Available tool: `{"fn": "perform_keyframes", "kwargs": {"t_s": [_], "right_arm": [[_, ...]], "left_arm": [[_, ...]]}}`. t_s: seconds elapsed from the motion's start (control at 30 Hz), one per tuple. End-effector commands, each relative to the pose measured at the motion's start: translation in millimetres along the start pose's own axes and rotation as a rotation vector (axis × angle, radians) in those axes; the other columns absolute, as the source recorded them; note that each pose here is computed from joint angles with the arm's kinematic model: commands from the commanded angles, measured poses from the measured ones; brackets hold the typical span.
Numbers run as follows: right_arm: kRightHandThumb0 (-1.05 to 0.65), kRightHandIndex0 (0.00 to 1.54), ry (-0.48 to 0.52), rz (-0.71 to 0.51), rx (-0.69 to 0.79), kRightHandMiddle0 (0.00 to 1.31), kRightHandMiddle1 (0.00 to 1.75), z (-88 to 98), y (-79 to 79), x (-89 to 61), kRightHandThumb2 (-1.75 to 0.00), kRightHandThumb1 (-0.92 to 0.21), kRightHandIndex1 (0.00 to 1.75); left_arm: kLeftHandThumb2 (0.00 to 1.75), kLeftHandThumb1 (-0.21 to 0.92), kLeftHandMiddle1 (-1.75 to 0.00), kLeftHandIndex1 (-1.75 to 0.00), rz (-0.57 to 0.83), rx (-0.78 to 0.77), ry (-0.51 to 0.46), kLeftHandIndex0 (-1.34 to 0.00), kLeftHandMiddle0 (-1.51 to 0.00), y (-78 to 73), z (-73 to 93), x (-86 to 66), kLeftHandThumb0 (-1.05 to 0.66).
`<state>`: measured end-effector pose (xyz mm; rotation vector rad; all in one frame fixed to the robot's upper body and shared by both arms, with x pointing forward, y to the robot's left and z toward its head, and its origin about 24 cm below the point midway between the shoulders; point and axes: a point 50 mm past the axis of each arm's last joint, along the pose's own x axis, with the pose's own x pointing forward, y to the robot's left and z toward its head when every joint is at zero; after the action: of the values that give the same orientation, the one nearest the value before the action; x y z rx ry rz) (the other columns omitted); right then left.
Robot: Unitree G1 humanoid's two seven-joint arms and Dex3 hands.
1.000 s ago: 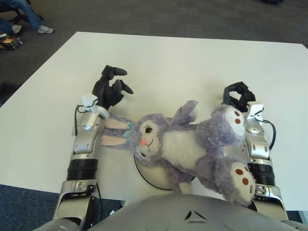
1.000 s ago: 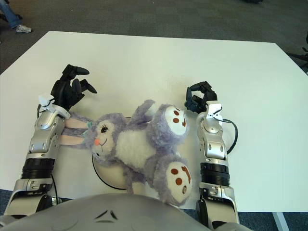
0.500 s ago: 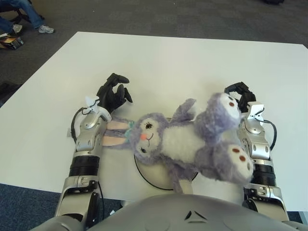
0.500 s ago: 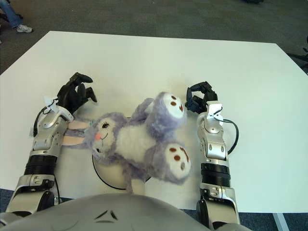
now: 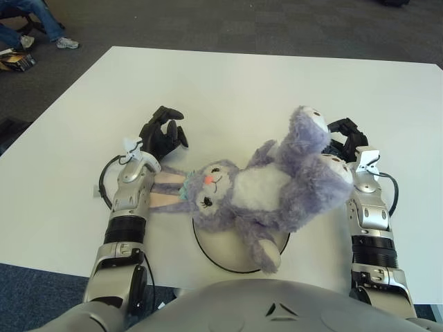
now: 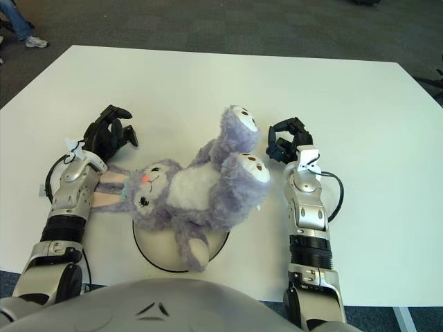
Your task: Put the doll into the plate.
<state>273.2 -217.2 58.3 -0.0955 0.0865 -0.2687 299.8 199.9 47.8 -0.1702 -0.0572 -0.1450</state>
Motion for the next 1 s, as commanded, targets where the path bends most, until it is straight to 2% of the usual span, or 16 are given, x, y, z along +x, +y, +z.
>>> {"fn": "perform_keyframes", "kwargs": {"t_s": [0.0,0.47,0.97], "right_arm": [[-0.41,1.05,0.122,-0.006,-0.028,0.43,1.75,-24.0,-5.0,-7.1,-1.02,-0.55,1.75],[-0.42,1.05,0.118,0.001,-0.025,0.44,1.75,-23.8,-5.7,-8.7,-1.04,-0.54,1.75],[-0.41,1.05,0.117,0.006,-0.021,0.43,1.75,-23.6,-7.8,-10.2,-1.03,-0.54,1.75]], "left_arm": [[0.93,0.62,-1.75,-1.75,0.039,-0.025,0.085,-0.38,-0.97,3.6,-19.7,-7.0,-0.39],[1.00,0.57,-1.75,-1.75,0.043,-0.134,0.133,-0.42,-0.96,9.7,-36.0,-11.6,-0.40],[1.01,0.56,-1.75,-1.75,0.053,-0.168,0.138,-0.42,-0.91,10.0,-40.7,-13.5,-0.41]]}}
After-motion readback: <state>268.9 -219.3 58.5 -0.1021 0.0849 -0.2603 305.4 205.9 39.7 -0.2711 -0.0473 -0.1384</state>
